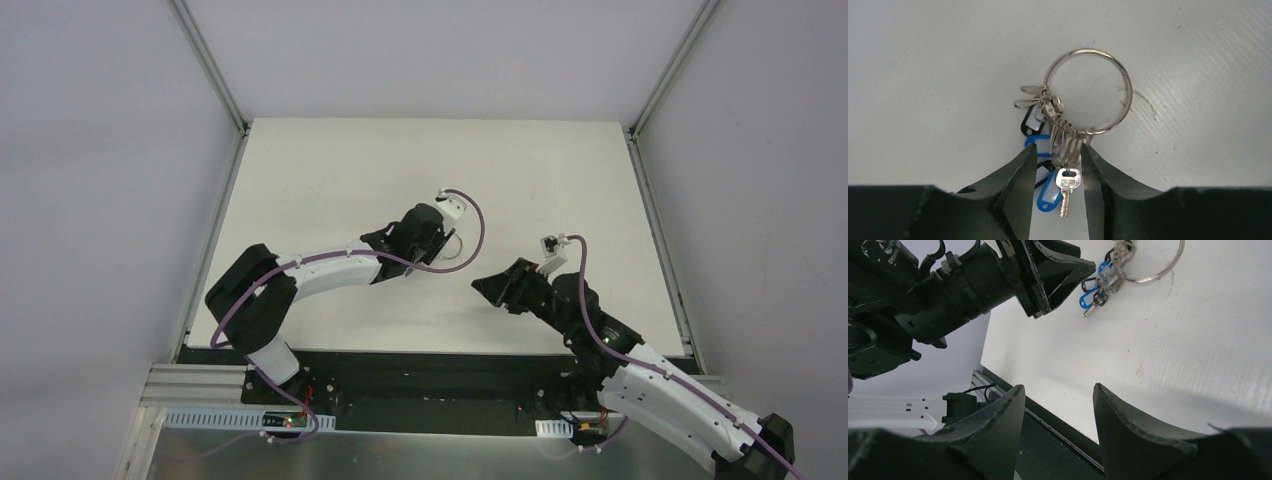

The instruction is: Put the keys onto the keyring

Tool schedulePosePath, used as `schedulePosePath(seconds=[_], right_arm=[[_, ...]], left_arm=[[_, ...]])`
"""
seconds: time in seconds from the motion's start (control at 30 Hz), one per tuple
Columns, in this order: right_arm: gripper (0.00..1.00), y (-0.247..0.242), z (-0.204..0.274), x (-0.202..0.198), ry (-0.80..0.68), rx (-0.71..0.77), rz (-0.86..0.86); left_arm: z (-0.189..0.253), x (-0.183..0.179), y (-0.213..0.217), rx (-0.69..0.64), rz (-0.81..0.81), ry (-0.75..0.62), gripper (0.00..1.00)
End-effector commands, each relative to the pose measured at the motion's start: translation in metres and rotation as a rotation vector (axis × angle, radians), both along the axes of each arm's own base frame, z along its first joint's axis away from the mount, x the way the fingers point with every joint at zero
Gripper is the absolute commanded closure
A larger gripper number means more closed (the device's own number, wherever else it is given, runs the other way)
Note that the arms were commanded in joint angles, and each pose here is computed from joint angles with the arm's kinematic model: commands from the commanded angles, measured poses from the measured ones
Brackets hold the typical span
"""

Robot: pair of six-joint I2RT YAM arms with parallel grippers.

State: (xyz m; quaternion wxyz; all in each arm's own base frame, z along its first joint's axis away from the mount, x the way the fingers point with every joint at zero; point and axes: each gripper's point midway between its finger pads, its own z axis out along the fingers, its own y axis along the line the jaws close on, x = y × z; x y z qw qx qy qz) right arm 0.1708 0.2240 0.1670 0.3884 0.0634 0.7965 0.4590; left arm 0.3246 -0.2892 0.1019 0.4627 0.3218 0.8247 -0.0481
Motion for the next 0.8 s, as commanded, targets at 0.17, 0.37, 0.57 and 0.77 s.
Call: schedulePosePath(seconds=[0.17, 0.37, 0.57, 0.77], right_arm=[[0.41, -0.023, -0.005, 0.012, -0.002, -0.085, -0.118], [0.29, -0.040, -0.005, 0.022, 0.018, -0.157, -0.221], [0.11, -0.052, 0.008, 0.033, -0.023, -0.213, -0.288], [0.01, -0.057, 0.011, 0.050, -0.031, -0.335, -0.340]], left_arm=[[0.044, 0.009, -0.039, -0.166, -0.083, -0.039, 0.56], [0.085, -0.003, -0.042, -0.254, -0.134, -0.070, 0.01], [0.117, -0.022, -0.026, -0.316, -0.142, -0.094, 0.01], [0.117, -0.038, -0.001, -0.388, -0.033, -0.047, 0.01]])
